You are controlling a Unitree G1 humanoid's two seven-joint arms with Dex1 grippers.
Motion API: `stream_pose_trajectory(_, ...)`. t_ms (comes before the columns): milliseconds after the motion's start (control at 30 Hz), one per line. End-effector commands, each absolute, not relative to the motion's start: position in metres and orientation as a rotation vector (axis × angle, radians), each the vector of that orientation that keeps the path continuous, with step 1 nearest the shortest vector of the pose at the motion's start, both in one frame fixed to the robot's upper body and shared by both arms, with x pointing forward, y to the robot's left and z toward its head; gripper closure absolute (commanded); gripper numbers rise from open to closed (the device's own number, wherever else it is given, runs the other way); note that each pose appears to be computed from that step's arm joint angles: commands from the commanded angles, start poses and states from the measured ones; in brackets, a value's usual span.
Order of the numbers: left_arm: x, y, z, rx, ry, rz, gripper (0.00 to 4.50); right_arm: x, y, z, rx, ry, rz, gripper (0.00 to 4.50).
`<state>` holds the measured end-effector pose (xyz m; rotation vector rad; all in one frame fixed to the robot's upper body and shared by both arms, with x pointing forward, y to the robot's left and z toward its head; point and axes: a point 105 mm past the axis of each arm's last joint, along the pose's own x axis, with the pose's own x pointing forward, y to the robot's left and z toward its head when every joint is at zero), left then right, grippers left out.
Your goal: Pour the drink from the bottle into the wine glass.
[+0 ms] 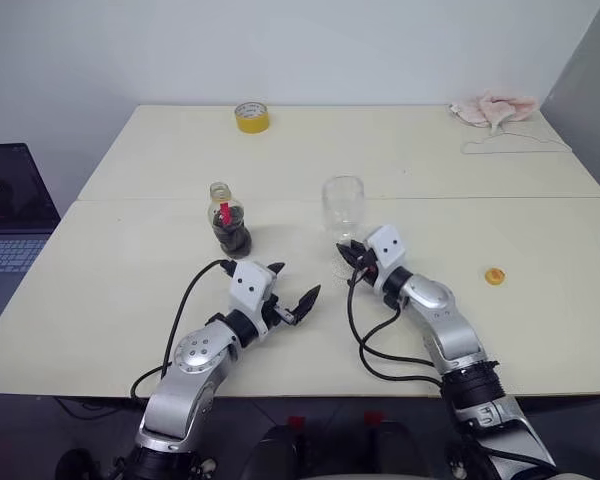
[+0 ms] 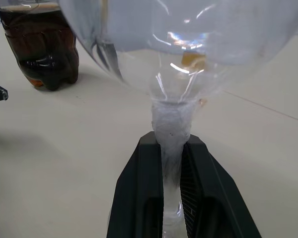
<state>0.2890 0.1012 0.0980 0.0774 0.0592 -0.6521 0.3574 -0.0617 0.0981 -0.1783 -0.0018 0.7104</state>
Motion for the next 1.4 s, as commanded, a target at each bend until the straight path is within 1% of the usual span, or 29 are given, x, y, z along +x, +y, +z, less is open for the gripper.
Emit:
stream_pose_trajectory(33, 0.29, 0.101, 0.108, 0.091, 0.015, -0.658, 0.0, 0.35, -0.074, 0.064, -0.169, 0.161, 0.712, 4.3)
stream_pose_trajectory(267, 0.29, 0.101, 0.108, 0.09, 0.015, -0.659, 0.0, 0.345, -0.065, 0.069, -0.122, 0.184, 0.779, 4.3)
stream_pose_trajectory(433, 0.291, 0.102, 0.108, 0.091, 0.014, -0.657, 0.0, 0.348, -0.064, 0.071, -0.128, 0.183, 0.774, 4.3)
stream_pose_trajectory(500, 0.291, 0.102, 0.108, 0.092, 0.015, -0.655, 0.0, 0.348, -0.066, 0.07, -0.131, 0.19, 0.769, 3.58)
stream_pose_trajectory(533, 0.291, 0.102, 0.108, 0.092, 0.016, -0.654, 0.0, 0.349, -0.066, 0.071, -0.134, 0.191, 0.77, 3.33)
stream_pose_trajectory(633, 0.291, 0.103, 0.108, 0.092, 0.016, -0.654, 0.0, 0.349, -0.067, 0.072, -0.143, 0.189, 0.775, 2.35)
stream_pose_trajectory(767, 0.292, 0.103, 0.109, 0.092, 0.016, -0.654, 0.0, 0.349, -0.069, 0.075, -0.147, 0.18, 0.769, 0.83)
stream_pose_trajectory(833, 0.292, 0.103, 0.109, 0.092, 0.016, -0.654, 0.0, 0.349, -0.071, 0.079, -0.146, 0.17, 0.764, 0.16)
stream_pose_trajectory(867, 0.292, 0.103, 0.109, 0.091, 0.016, -0.654, 0.0, 0.349, -0.073, 0.081, -0.146, 0.165, 0.761, 0.07)
stream_pose_trajectory(1033, 0.292, 0.107, 0.108, 0.093, 0.015, -0.643, 0.0, 0.345, -0.085, 0.09, -0.168, 0.147, 0.75, 0.07)
stream_pose_trajectory(1100, 0.295, 0.113, 0.114, 0.094, -0.014, -0.611, 0.0, 0.342, -0.1, 0.101, -0.192, 0.144, 0.734, 0.07)
stream_pose_trajectory(1167, 0.3, 0.121, 0.129, 0.047, -0.065, -0.562, 0.0, 0.337, -0.115, 0.112, -0.202, 0.155, 0.718, 0.07)
stream_pose_trajectory(1267, 0.301, 0.136, 0.139, 0.022, -0.094, -0.519, 0.0, 0.318, -0.134, 0.12, -0.245, 0.208, 0.757, 0.07)
stream_pose_trajectory(1400, 0.294, 0.156, 0.128, 0.056, -0.052, -0.477, 0.0, 0.29, -0.167, 0.123, -0.309, 0.352, 0.829, 0.07)
